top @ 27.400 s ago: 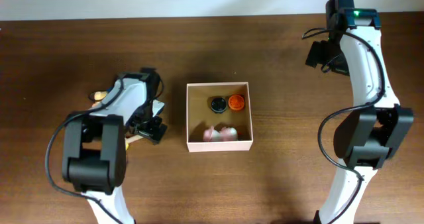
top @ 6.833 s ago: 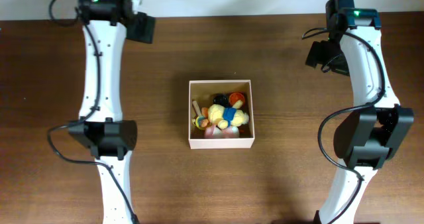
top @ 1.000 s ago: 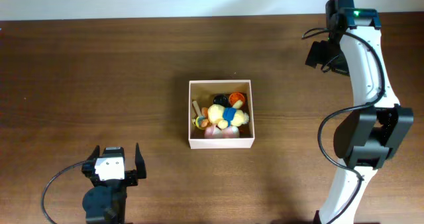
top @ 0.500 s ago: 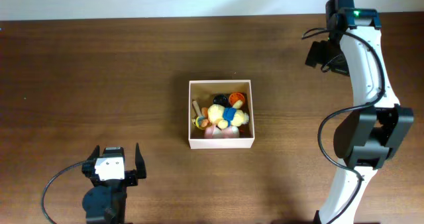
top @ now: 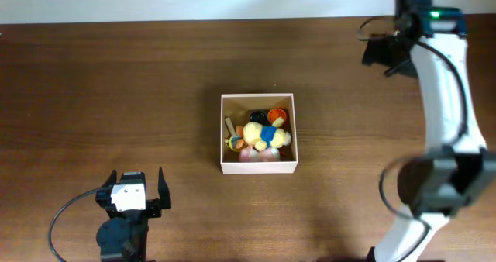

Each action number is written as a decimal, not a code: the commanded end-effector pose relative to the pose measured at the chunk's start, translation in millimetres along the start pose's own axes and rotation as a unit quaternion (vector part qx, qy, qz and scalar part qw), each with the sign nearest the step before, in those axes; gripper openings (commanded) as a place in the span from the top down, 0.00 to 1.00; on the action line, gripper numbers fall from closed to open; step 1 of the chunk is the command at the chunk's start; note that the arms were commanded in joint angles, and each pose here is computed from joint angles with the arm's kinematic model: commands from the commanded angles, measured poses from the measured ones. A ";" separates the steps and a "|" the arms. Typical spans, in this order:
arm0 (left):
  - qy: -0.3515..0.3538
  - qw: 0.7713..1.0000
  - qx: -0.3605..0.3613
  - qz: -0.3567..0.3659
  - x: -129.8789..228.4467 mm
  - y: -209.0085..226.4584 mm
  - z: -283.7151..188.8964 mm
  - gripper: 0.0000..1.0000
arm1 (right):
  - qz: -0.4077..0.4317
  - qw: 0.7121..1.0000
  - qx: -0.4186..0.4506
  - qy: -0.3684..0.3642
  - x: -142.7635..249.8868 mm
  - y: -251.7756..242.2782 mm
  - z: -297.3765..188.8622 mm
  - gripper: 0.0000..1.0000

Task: Pack container

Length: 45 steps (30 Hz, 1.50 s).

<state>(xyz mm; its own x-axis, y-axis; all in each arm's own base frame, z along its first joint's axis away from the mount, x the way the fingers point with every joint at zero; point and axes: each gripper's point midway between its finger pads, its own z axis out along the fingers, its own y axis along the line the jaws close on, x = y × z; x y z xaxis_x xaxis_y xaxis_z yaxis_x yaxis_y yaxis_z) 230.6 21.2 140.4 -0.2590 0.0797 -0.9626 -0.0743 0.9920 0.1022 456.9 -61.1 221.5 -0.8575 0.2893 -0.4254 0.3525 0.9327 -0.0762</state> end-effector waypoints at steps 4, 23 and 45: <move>0.001 1.000 -0.007 0.007 2.4 2.4 0.4 0.01 | -0.163 0.978 -0.026 -0.130 -4.8 4.1 -116.4 0.02; 0.001 1.000 -0.007 0.007 2.4 2.4 0.4 0.01 | -0.153 0.919 -0.122 -0.341 128.3 -4.3 -150.4 0.01; 0.001 1.000 -0.007 0.007 2.4 2.4 0.4 0.01 | -0.159 0.856 -0.203 -0.448 236.4 4.0 -78.8 0.02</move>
<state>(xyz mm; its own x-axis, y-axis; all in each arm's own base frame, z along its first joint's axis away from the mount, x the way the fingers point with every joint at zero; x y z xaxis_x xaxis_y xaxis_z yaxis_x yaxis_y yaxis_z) 230.7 21.2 139.1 -0.2608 0.0796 -0.9621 -0.0741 0.9920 0.1022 228.7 22.6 198.1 -0.2122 -0.0982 -0.9723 -0.1305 0.9889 -0.0714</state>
